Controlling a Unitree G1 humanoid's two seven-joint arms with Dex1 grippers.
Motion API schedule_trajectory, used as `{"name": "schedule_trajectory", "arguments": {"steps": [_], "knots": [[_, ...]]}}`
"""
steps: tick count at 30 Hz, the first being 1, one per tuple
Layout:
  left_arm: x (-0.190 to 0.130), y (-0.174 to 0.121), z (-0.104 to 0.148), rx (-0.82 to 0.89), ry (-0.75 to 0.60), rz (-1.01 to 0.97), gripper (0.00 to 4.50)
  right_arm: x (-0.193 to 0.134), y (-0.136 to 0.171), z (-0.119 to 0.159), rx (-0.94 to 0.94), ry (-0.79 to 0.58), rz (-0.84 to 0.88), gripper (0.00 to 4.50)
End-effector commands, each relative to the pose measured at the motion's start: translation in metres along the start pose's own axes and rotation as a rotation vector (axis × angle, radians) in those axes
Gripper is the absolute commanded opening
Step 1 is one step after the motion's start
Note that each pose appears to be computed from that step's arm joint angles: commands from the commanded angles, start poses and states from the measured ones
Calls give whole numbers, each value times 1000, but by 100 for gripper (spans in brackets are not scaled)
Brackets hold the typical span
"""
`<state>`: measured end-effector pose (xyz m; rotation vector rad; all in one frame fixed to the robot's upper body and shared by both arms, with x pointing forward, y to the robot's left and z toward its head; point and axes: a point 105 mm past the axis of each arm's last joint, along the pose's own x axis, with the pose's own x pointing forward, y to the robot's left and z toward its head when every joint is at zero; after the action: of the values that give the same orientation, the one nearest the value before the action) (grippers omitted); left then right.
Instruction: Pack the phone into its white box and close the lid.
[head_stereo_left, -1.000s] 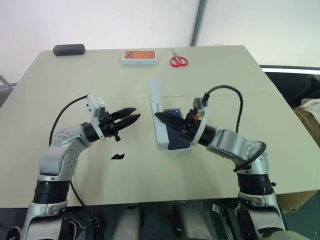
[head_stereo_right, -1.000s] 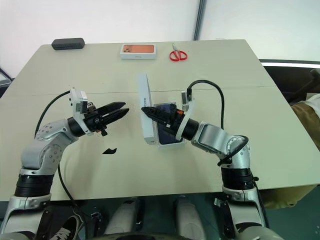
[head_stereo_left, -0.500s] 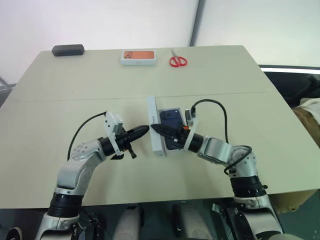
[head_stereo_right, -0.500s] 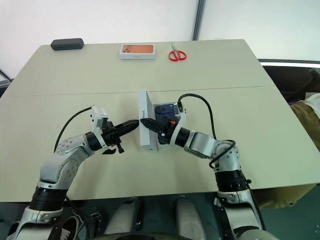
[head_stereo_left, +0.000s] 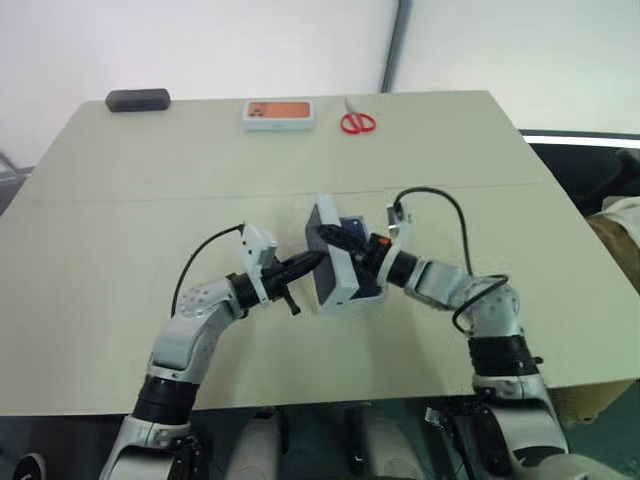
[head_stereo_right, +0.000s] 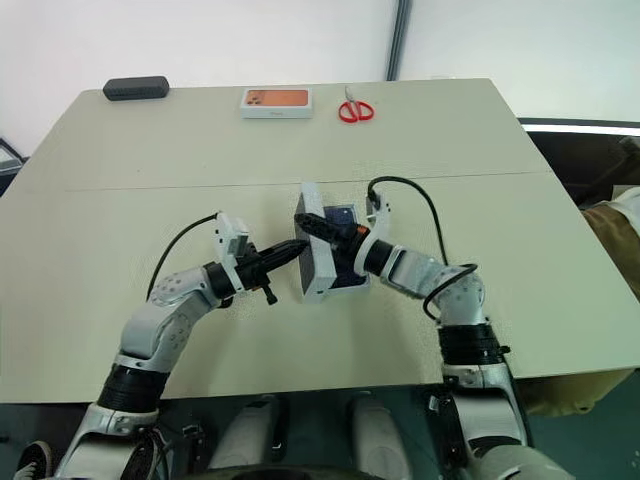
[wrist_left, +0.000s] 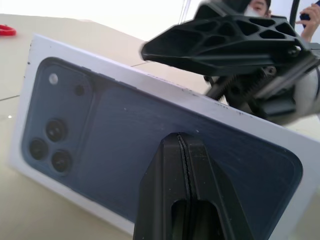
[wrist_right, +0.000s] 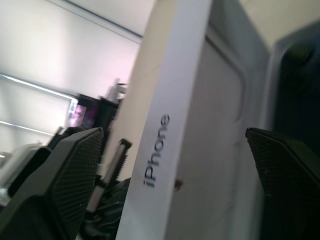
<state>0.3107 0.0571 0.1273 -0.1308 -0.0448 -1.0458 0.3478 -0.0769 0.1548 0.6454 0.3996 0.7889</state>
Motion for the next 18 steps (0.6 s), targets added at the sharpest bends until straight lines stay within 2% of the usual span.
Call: {"name": "schedule_trajectory", "arguments": {"steps": [1,6,11,14,16,18], "knots": [[13,-11,7,22,-37,-30,0,-13,3,41,-297,-99,-80,448],[14,-13,2,14,-24,-36,0,-41,-11,79,-644,-128,-238,448],[10,-9,3,21,-17,-30,0,-44,-12,78,-662,-135,-225,448],[-4,-1,3,44,25,-15,0,-44,-20,61,-791,-60,-252,359],[-24,-7,-3,42,103,-64,0,-43,-28,43,-970,57,-272,257],[-45,-11,-13,62,190,-89,0,-45,-39,32,-1041,134,-289,157]]}}
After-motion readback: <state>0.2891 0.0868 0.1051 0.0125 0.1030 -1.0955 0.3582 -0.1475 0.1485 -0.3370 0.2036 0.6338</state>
